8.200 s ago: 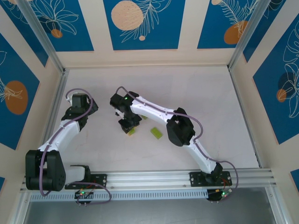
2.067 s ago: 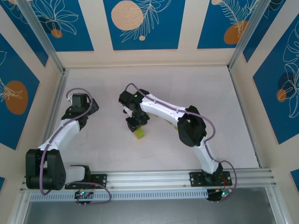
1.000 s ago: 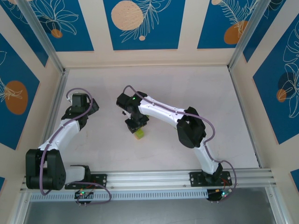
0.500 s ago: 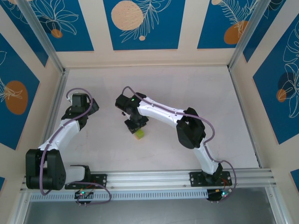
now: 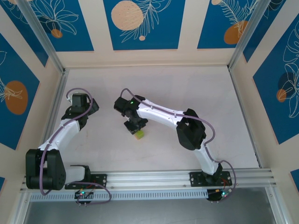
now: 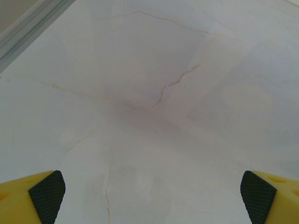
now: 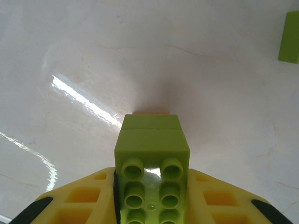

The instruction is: Assemble a carrot with lego

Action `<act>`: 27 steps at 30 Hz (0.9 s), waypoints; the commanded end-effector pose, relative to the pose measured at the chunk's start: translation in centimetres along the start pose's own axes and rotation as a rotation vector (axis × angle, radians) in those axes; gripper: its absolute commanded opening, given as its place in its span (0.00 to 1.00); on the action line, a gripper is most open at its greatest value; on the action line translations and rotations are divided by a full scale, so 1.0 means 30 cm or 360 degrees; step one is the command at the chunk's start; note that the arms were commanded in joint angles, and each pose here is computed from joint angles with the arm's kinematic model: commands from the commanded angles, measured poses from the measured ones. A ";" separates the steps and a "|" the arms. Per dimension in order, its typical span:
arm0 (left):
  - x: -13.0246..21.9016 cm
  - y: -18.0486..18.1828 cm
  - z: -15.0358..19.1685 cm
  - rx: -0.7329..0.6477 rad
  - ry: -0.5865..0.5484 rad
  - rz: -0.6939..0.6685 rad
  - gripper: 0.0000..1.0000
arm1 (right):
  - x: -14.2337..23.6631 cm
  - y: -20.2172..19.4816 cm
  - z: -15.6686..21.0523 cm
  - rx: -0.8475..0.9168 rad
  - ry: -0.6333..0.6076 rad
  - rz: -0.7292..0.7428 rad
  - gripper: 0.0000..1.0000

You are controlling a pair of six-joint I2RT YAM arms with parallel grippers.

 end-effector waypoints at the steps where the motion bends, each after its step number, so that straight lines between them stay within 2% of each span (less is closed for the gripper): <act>1: 0.017 0.004 -0.037 0.0030 -0.0047 0.0020 0.99 | -0.252 0.030 0.132 -0.0004 0.0454 0.0022 0.32; 9: 0.015 0.001 -0.037 0.0033 -0.0044 0.0024 0.99 | -0.321 0.020 0.175 -0.0036 0.0499 -0.0007 0.31; 20: 0.012 0.000 -0.037 0.0035 -0.0043 0.0027 0.99 | -0.299 0.034 0.172 0.0011 0.0300 -0.0044 0.30; 27: 0.012 0.000 -0.036 0.0034 -0.0041 0.0029 0.99 | -0.314 0.029 0.180 -0.0012 0.0278 -0.0045 0.29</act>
Point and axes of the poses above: each hand's point on the last joint's axis, 136 mm out from that joint toward the fingers, its own x axis back along the fingers, its own y axis along the line the jaws close on, z = x × y, the point moved 8 cm from there along x, back along the fingers, and after that the axes turned 4 degrees about -x, right-handed, at the moved point
